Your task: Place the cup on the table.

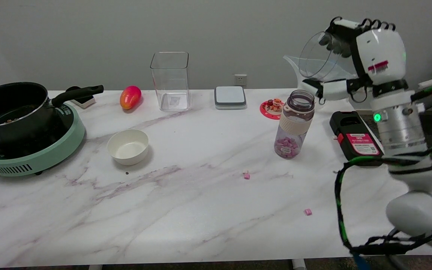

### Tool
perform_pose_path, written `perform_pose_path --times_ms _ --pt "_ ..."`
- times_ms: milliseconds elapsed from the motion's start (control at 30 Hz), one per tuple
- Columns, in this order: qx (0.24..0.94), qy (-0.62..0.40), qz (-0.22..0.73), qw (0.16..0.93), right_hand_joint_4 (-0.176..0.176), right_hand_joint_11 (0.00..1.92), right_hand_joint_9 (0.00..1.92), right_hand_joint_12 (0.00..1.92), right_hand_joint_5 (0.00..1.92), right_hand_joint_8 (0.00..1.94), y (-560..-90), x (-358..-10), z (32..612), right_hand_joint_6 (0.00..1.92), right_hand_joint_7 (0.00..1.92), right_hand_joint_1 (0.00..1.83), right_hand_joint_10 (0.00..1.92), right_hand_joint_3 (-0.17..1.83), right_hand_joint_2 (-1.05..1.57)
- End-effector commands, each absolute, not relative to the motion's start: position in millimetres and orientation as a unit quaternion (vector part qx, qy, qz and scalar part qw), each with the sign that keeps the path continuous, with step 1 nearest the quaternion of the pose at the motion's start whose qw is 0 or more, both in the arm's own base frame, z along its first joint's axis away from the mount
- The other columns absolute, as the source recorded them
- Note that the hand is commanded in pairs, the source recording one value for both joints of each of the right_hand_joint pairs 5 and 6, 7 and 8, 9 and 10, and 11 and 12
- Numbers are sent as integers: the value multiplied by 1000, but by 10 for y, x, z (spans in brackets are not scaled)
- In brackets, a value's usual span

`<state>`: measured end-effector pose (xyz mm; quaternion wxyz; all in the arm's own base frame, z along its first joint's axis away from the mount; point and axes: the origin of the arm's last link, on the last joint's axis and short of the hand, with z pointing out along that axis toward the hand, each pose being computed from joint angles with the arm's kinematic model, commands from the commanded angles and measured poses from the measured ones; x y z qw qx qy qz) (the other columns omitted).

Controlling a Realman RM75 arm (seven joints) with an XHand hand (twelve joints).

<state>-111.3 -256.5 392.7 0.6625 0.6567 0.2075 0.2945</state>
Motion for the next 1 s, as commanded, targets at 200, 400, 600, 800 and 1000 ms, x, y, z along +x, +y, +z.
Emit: perform_pose_path --times_ms 200,400,600,800,1000 --pt "510 96 438 734 0 1469 1661 1469 1651 1694 -1865 -2265 2959 1651 1694 1322 1661 561 1493" --pt "487 61 461 739 0 1480 1679 1480 1693 1717 -1710 -2409 2783 1693 1717 1268 1679 474 1571" --pt "470 -63 525 707 0 1488 1688 1488 1714 1730 -1705 -2637 2668 1714 1730 1271 1688 443 1571" --pt "494 -159 539 663 0 1507 1702 1507 1765 1751 -1859 -2805 2537 1765 1751 1272 1702 362 1571" --pt "513 -221 549 621 0 1539 1726 1539 1836 1779 -2031 -2942 2407 1836 1779 1268 1726 267 1571"
